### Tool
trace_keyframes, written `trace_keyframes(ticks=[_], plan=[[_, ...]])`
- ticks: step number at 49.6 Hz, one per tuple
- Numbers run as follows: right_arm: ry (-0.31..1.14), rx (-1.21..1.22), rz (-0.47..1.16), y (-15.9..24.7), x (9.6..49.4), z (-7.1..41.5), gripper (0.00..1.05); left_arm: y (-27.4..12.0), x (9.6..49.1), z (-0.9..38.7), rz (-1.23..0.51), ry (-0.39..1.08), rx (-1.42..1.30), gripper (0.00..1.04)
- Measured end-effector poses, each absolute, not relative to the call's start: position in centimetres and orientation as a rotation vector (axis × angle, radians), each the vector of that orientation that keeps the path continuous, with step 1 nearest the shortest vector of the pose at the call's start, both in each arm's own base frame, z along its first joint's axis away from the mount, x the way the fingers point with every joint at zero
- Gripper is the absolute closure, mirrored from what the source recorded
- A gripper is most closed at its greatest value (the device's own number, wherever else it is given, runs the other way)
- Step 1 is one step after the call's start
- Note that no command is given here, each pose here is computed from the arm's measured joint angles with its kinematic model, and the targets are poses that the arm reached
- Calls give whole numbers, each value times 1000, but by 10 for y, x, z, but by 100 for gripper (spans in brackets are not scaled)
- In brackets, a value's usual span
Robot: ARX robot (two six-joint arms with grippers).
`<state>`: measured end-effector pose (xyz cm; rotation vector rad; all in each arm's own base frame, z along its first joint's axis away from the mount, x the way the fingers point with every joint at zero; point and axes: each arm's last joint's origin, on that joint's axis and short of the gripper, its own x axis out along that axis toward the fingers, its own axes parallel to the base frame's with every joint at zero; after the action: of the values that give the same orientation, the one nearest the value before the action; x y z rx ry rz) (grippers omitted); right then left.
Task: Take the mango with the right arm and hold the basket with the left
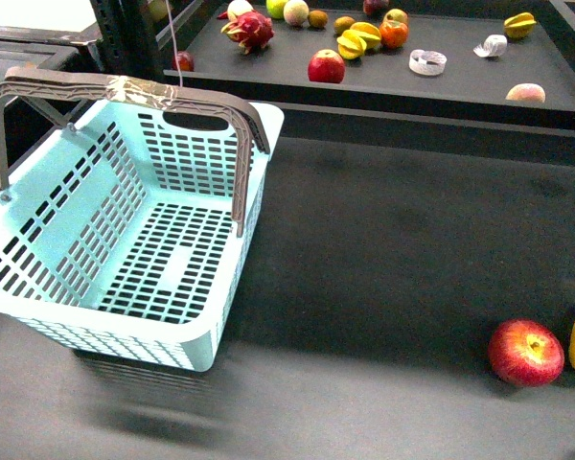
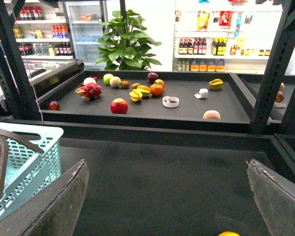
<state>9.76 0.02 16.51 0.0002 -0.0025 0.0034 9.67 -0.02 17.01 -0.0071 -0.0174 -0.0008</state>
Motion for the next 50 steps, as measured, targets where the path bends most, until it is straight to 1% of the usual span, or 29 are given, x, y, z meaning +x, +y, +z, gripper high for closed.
trace_keyframes(ticks=[23,28,32,36,40,44,50], plan=[[-2,0,4,0,98,165,8,0,97,170,0,-17,-7,6],[-2,0,3,0,98,165,8,-2,105,167,9,35,-173,6],[-2,0,3,0,98,165,8,-4,121,166,15,68,-333,6],[-2,0,3,0,98,165,8,-11,155,168,11,98,-499,6],[-2,0,3,0,98,165,8,-16,181,166,16,114,-564,6],[-2,0,3,0,98,165,8,-24,214,156,21,159,-623,6],[-2,0,3,0,98,165,8,-41,269,130,38,262,-712,6]])
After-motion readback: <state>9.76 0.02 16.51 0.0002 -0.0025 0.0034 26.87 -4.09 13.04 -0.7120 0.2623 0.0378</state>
